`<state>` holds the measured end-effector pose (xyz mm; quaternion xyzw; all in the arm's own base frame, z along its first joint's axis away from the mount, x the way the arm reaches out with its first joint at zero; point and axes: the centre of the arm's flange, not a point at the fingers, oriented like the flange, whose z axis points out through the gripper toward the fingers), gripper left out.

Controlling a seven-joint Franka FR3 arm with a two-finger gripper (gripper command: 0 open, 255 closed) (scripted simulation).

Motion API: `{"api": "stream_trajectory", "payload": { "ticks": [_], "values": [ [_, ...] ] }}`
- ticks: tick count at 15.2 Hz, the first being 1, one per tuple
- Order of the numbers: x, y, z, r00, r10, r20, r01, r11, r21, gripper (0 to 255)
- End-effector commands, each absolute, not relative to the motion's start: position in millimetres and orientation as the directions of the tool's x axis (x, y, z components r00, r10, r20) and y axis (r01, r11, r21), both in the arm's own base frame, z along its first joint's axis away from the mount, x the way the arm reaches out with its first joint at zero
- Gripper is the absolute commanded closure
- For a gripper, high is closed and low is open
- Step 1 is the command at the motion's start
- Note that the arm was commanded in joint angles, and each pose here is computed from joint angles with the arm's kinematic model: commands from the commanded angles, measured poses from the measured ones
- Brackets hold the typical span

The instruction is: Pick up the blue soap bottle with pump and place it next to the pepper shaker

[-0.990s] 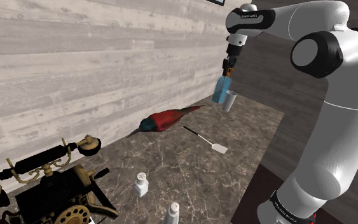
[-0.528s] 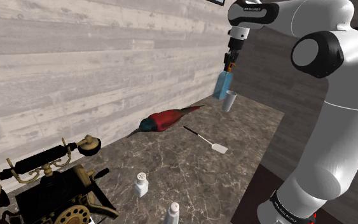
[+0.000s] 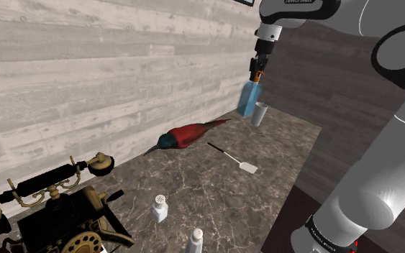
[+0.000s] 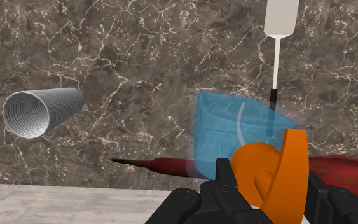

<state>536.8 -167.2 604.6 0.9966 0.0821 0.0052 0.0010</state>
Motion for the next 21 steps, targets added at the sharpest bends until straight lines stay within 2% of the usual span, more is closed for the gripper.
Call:
{"api": "stream_trajectory", "payload": {
  "ticks": [1, 21],
  "values": [
    [527, -141, 608, 0.987, 0.163, 0.010, 0.163, -0.987, 0.004, 255],
    [429, 102, 646, 0.987, 0.163, 0.010, 0.163, -0.987, 0.004, 255]
  ]
}}
